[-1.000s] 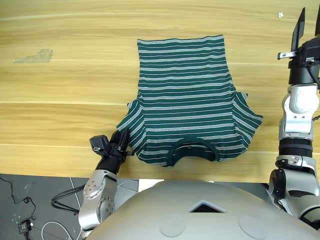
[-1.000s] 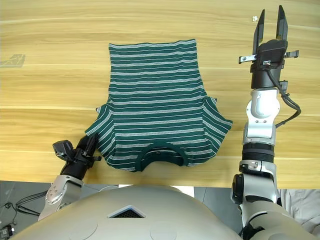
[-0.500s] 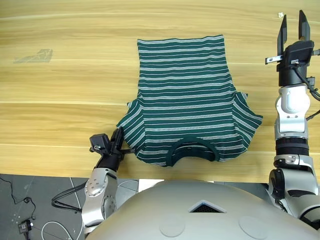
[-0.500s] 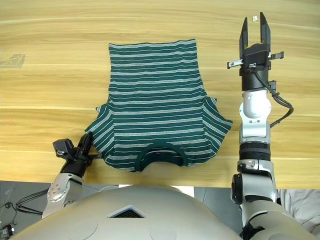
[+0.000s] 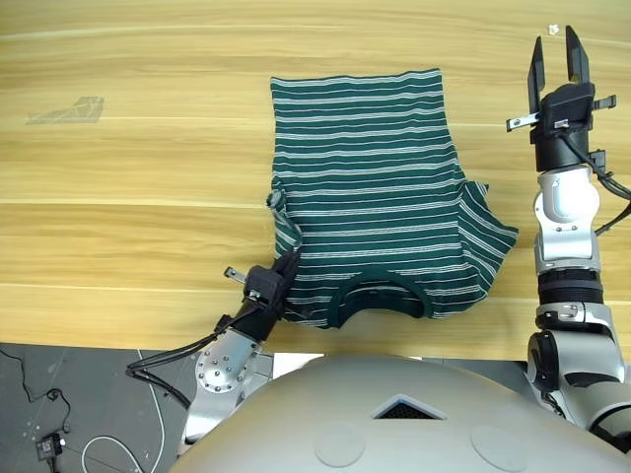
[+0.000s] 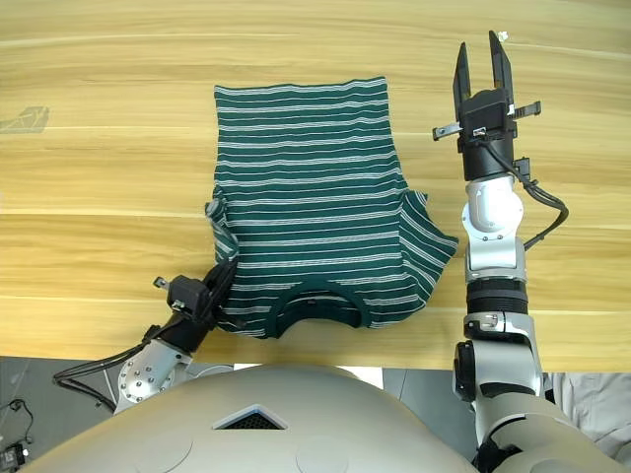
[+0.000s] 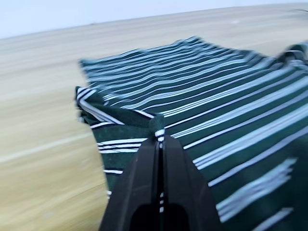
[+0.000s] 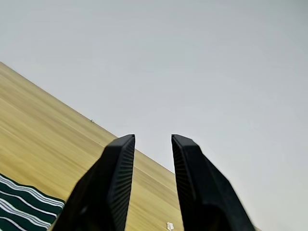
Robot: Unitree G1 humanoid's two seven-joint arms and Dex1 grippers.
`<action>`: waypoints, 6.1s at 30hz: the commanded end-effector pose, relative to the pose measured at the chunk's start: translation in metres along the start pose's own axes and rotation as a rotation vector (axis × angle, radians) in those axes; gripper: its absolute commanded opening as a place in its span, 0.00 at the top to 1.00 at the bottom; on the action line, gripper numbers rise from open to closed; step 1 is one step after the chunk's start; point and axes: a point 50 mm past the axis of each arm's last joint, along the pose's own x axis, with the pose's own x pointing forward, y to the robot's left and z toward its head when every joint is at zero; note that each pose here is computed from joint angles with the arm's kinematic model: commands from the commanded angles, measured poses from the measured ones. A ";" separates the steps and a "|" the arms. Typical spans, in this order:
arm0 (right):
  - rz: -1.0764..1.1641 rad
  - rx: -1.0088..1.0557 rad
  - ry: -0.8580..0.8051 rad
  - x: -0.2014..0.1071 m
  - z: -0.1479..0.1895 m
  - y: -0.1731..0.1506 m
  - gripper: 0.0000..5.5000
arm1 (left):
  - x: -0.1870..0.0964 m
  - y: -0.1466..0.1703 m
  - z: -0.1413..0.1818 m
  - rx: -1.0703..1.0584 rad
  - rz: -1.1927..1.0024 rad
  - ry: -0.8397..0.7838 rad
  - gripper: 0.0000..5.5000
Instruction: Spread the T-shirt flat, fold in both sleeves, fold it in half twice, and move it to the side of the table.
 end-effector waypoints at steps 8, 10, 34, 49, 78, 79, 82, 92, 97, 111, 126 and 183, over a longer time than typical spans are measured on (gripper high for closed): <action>0.035 0.003 -0.015 0.009 0.002 0.012 0.74 | 0.019 -0.006 0.011 0.098 -0.139 0.007 0.99; 0.037 0.004 -0.018 0.010 0.002 0.013 0.74 | 0.020 -0.008 0.008 0.113 -0.154 0.028 0.99; 0.358 0.567 0.059 -0.061 0.001 0.002 0.74 | 0.035 0.074 0.062 0.032 0.377 -0.305 0.78; 0.632 0.815 0.507 -0.148 -0.040 -0.036 0.59 | 0.015 0.096 0.037 0.021 0.605 -0.235 0.77; 0.767 0.819 0.609 -0.163 -0.052 -0.036 0.78 | 0.020 0.080 0.029 0.009 0.571 -0.190 0.77; 0.771 0.818 0.608 -0.163 -0.052 -0.036 0.82 | 0.020 0.080 0.029 0.009 0.571 -0.191 0.77; 0.778 0.819 0.604 -0.163 -0.051 -0.035 0.90 | 0.020 0.080 0.029 0.008 0.570 -0.188 0.77; 0.776 0.826 0.525 -0.150 -0.045 -0.037 0.99 | 0.022 0.080 0.029 0.012 0.559 -0.189 0.77; 0.821 0.797 0.414 -0.132 -0.025 -0.035 0.99 | 0.026 0.079 0.030 0.017 0.547 -0.191 0.77; 1.024 0.516 0.307 -0.115 0.013 0.018 0.99 | 0.032 0.064 0.022 0.002 0.460 -0.134 0.77; 1.125 0.517 0.290 -0.123 0.025 0.049 0.99 | 0.036 0.053 0.016 -0.005 0.427 -0.111 0.77; 1.466 -0.279 -0.341 -0.160 0.019 0.025 0.38 | -0.044 0.066 -0.024 1.312 -0.772 0.170 0.46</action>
